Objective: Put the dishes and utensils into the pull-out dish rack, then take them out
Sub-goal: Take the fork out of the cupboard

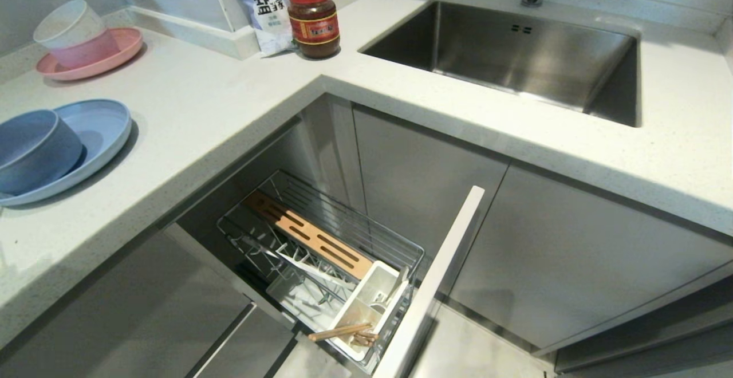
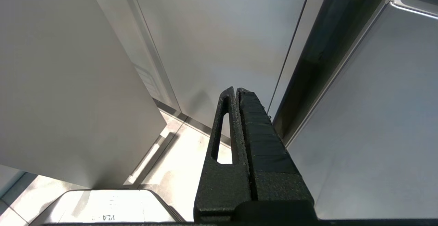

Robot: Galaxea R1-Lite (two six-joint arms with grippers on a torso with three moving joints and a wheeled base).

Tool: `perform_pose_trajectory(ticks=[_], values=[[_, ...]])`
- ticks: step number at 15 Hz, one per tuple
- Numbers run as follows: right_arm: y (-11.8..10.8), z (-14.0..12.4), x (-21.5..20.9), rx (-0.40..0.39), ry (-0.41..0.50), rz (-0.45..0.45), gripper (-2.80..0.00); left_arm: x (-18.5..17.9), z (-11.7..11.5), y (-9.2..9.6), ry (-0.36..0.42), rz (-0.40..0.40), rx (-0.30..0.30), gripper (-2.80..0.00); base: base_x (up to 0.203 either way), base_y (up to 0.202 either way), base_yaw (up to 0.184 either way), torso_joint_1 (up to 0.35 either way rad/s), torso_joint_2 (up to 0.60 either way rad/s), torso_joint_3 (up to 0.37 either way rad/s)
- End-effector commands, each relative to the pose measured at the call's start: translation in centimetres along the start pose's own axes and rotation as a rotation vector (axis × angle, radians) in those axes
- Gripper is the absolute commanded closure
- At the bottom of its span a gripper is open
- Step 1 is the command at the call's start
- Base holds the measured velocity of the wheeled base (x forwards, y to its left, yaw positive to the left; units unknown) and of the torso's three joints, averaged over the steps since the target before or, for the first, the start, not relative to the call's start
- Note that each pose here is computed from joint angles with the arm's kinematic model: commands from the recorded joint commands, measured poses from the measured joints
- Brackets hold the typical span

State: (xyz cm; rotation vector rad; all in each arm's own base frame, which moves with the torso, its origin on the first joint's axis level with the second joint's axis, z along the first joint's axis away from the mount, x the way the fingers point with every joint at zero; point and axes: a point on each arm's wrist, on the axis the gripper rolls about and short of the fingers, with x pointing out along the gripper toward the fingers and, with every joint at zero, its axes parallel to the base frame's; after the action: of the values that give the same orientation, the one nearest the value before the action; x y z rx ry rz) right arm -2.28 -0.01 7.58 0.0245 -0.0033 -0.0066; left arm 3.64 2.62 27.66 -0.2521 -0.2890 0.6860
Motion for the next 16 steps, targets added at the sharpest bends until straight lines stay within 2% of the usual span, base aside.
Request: perform_pose_trajectory(ticks=[1,7,11,16], values=[[0.0,0.0,0.0,0.0,-0.003,-0.001,0.0,-0.1,-1.6,0.5,0.01,0.006,0.002,0.0,0.0,0.0,0.0,0.0,0.0,0.0],[0.0,0.0,0.0,0.0,-0.003,-0.001,0.0,2.9,-2.7,0.6,0.094,0.068,-0.003,0.0,0.0,0.0,0.0,0.0,0.0,0.0],[0.0,0.0,0.0,0.0,-0.003,0.0,0.0,4.6,-3.4,0.5,0.164,0.055,-0.016,0.0,0.0,0.0,0.0,0.0,0.0,0.0],[0.0,0.0,0.0,0.0,-0.003,-0.001,0.0,6.1,-3.3,0.0,0.216,-0.037,-0.042,0.0,0.0,0.0,0.0,0.0,0.0,0.0]])
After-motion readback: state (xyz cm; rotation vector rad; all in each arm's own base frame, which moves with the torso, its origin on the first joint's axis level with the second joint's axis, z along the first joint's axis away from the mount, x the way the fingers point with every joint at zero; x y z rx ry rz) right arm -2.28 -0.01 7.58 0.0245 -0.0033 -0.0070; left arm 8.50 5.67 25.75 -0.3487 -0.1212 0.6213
